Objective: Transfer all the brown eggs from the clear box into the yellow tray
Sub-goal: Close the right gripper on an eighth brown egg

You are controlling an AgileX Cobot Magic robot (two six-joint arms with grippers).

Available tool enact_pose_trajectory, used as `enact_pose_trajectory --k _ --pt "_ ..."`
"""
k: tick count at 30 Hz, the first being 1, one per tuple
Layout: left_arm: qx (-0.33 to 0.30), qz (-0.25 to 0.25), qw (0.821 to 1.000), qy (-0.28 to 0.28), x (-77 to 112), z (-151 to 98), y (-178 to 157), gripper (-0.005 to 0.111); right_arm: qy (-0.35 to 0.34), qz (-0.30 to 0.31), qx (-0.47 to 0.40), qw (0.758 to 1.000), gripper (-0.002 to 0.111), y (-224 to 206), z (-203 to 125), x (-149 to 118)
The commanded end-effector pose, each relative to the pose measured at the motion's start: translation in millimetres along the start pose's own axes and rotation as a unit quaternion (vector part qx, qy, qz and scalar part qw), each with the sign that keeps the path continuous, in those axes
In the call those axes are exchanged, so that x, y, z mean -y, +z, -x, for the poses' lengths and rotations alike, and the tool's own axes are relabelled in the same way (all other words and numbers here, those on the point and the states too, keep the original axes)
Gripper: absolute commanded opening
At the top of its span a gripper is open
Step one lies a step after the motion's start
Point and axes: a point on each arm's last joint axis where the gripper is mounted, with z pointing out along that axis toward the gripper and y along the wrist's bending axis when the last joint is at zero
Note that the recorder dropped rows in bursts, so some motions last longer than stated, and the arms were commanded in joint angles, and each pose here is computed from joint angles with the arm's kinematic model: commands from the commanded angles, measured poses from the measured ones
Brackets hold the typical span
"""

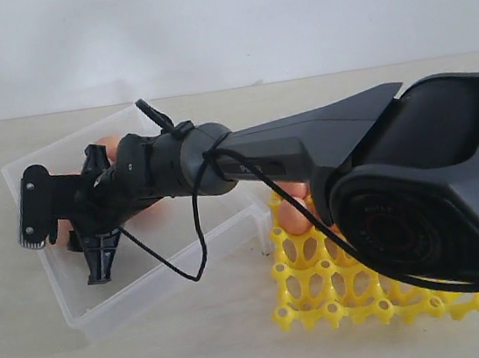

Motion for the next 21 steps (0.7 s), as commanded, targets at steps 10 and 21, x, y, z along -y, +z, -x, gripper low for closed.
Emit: enact_pose_trajectory --k 10,21 --pt "0.003 0.001 1.0 0.0 -0.1 0 0 0.004 0.176 0.018 0.025 0.984 0.0 -31 27 15" --pt "0.003 0.001 1.0 0.0 -0.1 0 0 0.004 0.314 0.034 0.014 0.949 0.0 -30 26 12"
